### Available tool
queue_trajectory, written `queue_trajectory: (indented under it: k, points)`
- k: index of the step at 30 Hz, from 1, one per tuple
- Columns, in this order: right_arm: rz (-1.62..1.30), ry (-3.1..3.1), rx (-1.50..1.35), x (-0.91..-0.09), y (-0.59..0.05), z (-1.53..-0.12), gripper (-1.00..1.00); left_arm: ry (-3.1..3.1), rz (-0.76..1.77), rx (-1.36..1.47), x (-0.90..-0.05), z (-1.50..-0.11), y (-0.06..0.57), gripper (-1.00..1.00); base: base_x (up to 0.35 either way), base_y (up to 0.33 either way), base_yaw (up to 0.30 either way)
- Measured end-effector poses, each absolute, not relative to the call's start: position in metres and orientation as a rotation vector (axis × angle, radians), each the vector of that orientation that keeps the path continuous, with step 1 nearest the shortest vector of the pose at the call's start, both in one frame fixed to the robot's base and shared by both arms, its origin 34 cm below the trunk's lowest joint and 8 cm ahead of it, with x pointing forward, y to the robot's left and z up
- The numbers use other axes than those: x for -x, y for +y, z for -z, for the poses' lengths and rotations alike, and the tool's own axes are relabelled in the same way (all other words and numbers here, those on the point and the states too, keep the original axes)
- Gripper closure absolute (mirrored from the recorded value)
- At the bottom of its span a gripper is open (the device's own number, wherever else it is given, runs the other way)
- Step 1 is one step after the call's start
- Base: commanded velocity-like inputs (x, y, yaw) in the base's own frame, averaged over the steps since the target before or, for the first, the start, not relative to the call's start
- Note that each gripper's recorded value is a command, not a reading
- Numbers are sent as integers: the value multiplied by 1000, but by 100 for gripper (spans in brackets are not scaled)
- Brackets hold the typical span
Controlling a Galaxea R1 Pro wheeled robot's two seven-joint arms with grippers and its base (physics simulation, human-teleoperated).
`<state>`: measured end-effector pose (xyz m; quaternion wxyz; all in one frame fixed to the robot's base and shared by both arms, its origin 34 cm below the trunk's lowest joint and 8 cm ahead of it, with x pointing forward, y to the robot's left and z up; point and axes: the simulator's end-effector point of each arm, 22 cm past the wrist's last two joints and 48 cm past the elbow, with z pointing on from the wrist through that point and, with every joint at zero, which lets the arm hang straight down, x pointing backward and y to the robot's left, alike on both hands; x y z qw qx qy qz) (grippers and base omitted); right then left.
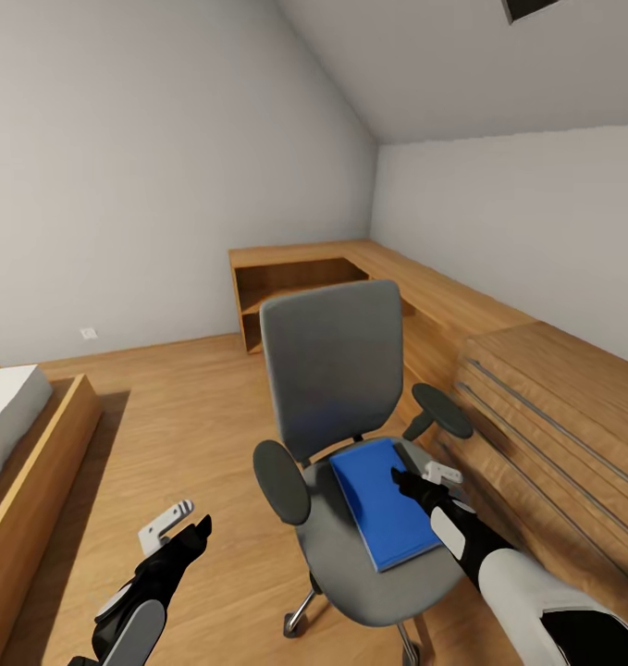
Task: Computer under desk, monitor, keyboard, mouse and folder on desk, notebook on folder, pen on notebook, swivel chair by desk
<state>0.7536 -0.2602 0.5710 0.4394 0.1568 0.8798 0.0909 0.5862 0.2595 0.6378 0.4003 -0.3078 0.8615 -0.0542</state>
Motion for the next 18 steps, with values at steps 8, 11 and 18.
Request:
queue_trajectory:
  k: [8,11,18]
  points:
    - [-226,2186,-390,-751,-260,-555,-100,2179,137,778,-584,-622,259,-100,0,0,0]
    - [-225,2186,-390,-750,-261,-549,-100,2179,137,778,-583,-616,259,-100,0,0,0]
    - [-224,2187,-389,-749,-261,-541,-100,2178,139,778,-582,-608,258,-100,0,0,0]
